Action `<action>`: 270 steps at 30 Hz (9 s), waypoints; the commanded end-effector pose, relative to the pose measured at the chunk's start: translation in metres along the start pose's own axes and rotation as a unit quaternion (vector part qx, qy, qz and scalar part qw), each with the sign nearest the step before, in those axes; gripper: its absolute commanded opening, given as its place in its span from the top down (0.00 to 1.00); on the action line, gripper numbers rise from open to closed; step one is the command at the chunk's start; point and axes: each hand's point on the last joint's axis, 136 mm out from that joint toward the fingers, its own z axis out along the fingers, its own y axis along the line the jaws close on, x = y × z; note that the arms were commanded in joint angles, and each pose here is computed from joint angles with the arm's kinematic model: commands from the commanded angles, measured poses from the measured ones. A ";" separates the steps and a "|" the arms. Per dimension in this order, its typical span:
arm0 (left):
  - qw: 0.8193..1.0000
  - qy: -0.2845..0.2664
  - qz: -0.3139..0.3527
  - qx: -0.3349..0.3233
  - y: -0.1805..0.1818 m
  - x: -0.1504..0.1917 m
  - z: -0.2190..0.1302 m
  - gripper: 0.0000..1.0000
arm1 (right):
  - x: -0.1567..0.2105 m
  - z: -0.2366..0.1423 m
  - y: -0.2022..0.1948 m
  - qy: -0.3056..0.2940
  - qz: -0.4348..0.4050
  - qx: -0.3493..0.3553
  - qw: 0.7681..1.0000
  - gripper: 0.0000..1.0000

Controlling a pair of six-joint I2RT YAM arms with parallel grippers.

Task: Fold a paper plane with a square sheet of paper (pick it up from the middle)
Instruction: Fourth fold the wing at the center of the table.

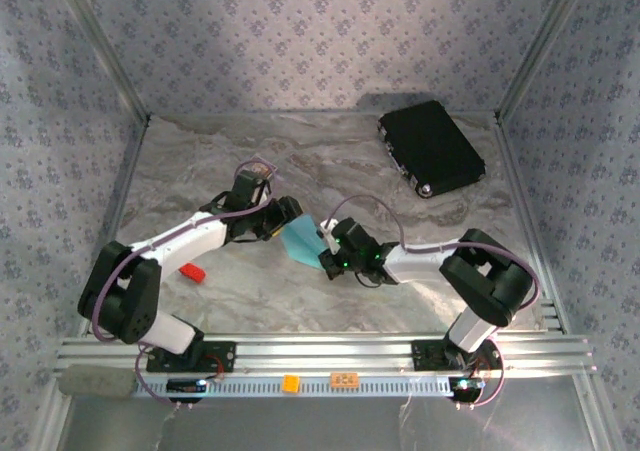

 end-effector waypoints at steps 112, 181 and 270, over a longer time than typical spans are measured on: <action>1.000 0.024 0.006 -0.001 0.021 0.039 0.033 0.95 | 0.032 0.011 -0.004 0.049 0.320 -0.096 0.941 0.97; 0.995 0.094 0.003 -0.017 0.033 0.049 0.088 0.98 | 0.034 0.015 -0.004 0.071 0.344 -0.102 0.931 0.93; 0.996 0.078 -0.019 -0.044 0.058 0.051 0.081 1.00 | -0.011 -0.043 0.029 0.098 0.276 -0.163 0.942 0.84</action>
